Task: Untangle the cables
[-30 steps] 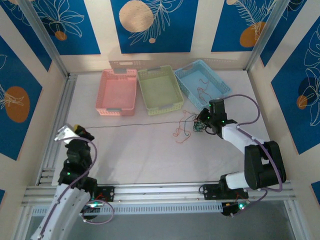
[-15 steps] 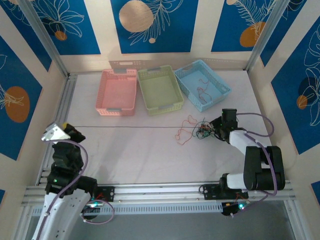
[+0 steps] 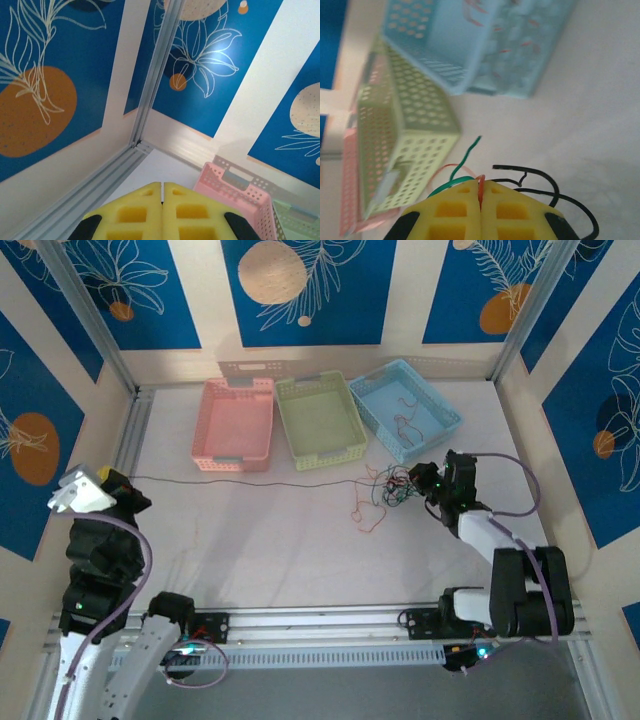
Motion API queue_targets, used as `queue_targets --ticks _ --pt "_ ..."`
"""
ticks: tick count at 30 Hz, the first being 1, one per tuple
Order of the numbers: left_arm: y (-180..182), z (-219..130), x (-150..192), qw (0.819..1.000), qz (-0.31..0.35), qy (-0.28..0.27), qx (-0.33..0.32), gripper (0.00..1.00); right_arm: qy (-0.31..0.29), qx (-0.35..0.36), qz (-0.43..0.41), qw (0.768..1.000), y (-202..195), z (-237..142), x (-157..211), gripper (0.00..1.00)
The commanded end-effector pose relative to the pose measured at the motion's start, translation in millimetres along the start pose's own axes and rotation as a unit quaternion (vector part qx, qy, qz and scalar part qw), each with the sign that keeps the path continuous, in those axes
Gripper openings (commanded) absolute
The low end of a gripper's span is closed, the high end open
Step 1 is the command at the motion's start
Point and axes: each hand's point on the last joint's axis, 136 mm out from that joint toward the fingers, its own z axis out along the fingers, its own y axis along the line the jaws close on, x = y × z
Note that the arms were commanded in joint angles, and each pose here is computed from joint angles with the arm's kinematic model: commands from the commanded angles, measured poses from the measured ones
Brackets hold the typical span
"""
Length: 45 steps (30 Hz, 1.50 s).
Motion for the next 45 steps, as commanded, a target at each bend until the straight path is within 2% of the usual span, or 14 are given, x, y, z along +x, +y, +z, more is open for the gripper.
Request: queue_targets --ticks 1,6,9,13,16,20,23,25,28,30,33,37,39,45 --pt "4 -7 -15 1.0 0.023 -0.004 -0.004 0.0 -0.038 -0.039 -0.038 0.998 18 -12 -11 0.02" --pt "10 -14 -27 0.999 0.034 -0.013 -0.017 0.0 -0.03 0.04 0.001 0.999 -15 -7 -13 0.08" --pt "-7 -6 -17 0.998 0.051 0.014 0.018 0.0 0.008 0.014 0.001 1.0 -7 6 -5 0.05" --pt "-52 19 37 0.985 0.072 0.121 0.095 0.0 0.059 -0.035 -0.036 0.997 21 20 11 0.04" --pt "-91 28 91 0.959 0.058 0.215 0.176 0.0 0.081 -0.062 -0.068 0.992 40 24 23 0.03" --pt "-109 29 165 0.925 0.032 0.307 0.221 0.0 0.104 -0.097 -0.108 0.984 63 26 37 0.04" --pt "-112 26 216 0.902 0.041 0.361 0.233 0.17 0.115 -0.115 -0.134 0.978 77 26 47 0.04" --pt "-111 25 241 0.892 0.059 0.385 0.23 0.4 0.13 -0.131 -0.15 0.971 86 27 55 0.05" --pt "-113 25 260 0.881 0.077 0.406 0.229 0.63 0.153 -0.156 -0.175 0.96 101 27 70 0.11" --pt "-119 25 263 0.877 0.081 0.408 0.239 0.72 0.172 -0.171 -0.19 0.951 110 28 81 0.17" --pt "-137 18 263 0.862 0.084 0.415 0.278 0.77 0.195 -0.18 -0.213 0.941 118 30 95 0.27" --pt "-191 -14 265 0.81 0.063 0.421 0.403 0.78 0.205 -0.185 -0.24 0.93 127 31 107 0.32" --pt "-211 -29 269 0.788 0.07 0.425 0.44 0.77 0.198 -0.172 -0.251 0.932 126 32 107 0.32" --pt "-238 -41 296 0.768 0.153 0.436 0.444 0.78 0.177 -0.086 -0.253 0.947 102 46 97 0.35"
